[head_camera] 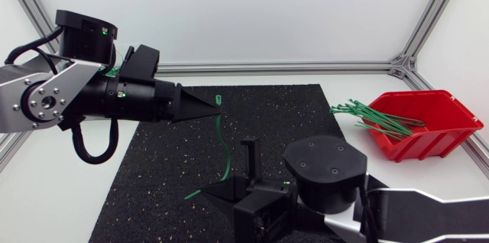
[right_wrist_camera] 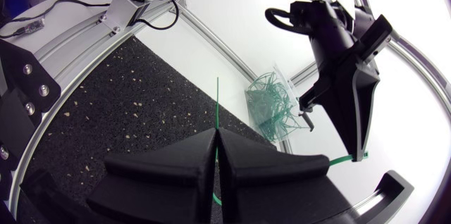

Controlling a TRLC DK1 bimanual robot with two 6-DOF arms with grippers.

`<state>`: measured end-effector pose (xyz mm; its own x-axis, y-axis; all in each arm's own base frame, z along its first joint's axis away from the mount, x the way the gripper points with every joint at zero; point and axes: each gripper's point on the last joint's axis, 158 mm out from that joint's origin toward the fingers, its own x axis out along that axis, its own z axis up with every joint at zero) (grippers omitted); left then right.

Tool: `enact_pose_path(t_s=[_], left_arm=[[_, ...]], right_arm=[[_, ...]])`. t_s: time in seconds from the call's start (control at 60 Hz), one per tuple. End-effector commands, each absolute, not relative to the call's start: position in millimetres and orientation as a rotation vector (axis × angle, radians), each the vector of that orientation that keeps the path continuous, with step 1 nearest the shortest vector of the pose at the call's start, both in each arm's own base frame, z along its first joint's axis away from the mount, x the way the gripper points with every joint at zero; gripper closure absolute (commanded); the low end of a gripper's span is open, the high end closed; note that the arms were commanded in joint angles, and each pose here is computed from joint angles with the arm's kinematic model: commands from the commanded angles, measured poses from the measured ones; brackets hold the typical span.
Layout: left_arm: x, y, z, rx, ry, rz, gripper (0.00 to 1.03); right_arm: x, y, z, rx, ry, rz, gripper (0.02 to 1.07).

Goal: Take a green cable tie from the red box, thread the tail through the head to close it, then place it in the transparent bin on the left.

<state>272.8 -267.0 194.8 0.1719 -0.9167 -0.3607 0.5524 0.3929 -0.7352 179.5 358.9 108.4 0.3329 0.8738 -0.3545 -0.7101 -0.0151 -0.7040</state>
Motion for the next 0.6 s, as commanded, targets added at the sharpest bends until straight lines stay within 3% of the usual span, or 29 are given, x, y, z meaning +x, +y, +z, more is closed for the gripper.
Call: enact_pose_path(t_s=[0.0, 0.217, 0.367, 0.583], left_arm=[[259, -272, 188, -0.519, 0.911, -1.094, 1.00], [254, -277, 188, -0.533, 0.917, -1.102, 1.00], [252, -282, 187, -0.534, 0.928, -1.098, 1.00], [252, -288, 186, -0.539, 0.948, -1.093, 1.00]], right_arm=[[176, 350, 96, -0.935, -0.152, 1.268, 1.02], [174, 341, 80, -0.930, -0.139, 1.251, 1.02], [177, 342, 93, -0.919, -0.217, 1.210, 1.02], [190, 339, 92, -1.117, -0.362, 1.101, 1.01]])
